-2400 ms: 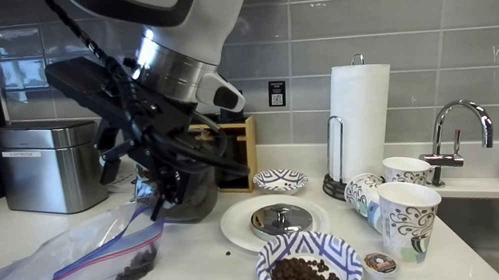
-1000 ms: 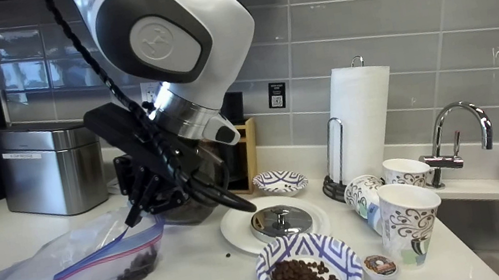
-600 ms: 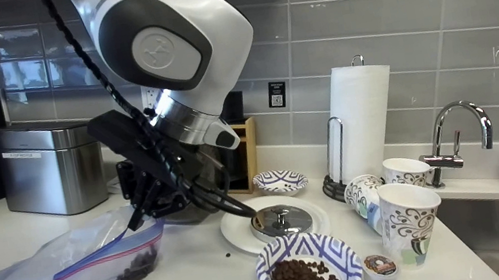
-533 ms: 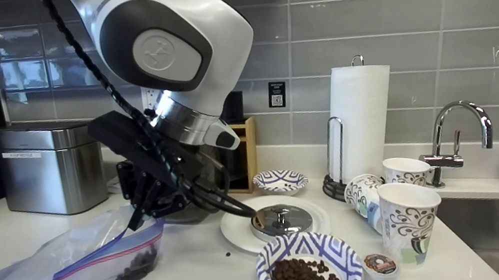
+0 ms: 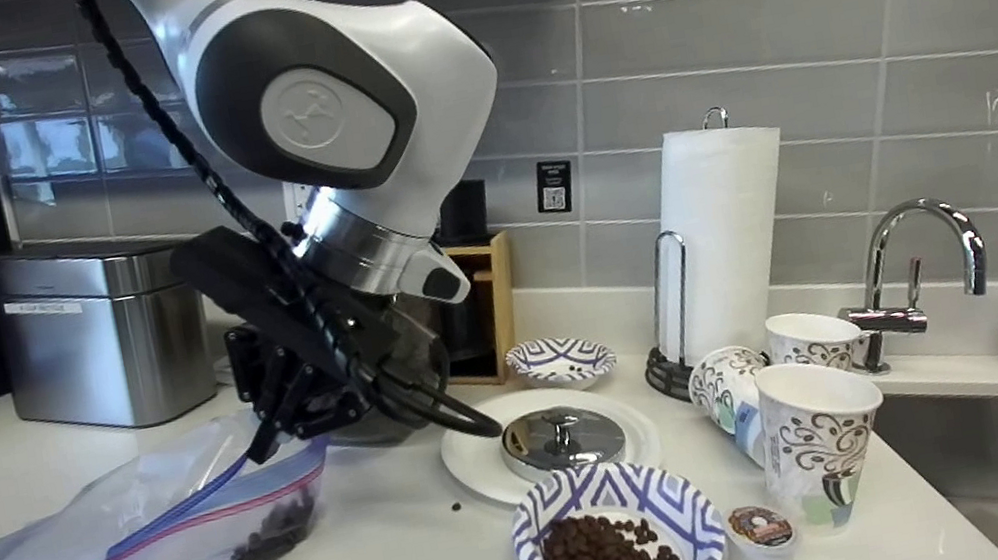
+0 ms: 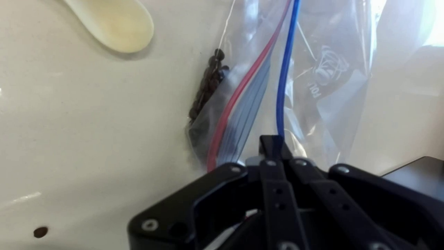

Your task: Open the clear bag and put some coffee beans from the bag into the black and white bowl.

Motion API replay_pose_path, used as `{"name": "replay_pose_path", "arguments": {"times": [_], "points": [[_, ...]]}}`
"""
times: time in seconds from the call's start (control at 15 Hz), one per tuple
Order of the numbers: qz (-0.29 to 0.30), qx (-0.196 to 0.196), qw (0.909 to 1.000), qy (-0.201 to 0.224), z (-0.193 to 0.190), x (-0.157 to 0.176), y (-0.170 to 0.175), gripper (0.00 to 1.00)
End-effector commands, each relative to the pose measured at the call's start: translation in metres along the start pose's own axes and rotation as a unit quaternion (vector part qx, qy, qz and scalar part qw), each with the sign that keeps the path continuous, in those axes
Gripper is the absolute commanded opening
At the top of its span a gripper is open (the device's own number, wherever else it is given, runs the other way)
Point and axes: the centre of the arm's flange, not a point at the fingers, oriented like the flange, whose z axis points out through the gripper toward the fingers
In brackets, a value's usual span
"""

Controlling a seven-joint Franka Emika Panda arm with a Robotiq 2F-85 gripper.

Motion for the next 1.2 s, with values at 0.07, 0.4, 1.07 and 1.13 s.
{"name": "replay_pose_path", "arguments": {"times": [0.07,0.4,1.07,1.13], "points": [[-0.002,-0.004,1.0000,0.008,0.0061,0.0058,0.0043,0.26],[-0.002,-0.011,0.9998,0.014,0.0067,0.0070,0.0059,0.55],[-0.013,-0.012,0.9998,-0.002,0.0140,0.0054,-0.0027,1.00],[-0.013,-0.014,0.9998,-0.003,0.0126,0.0052,-0.0038,1.00]]}}
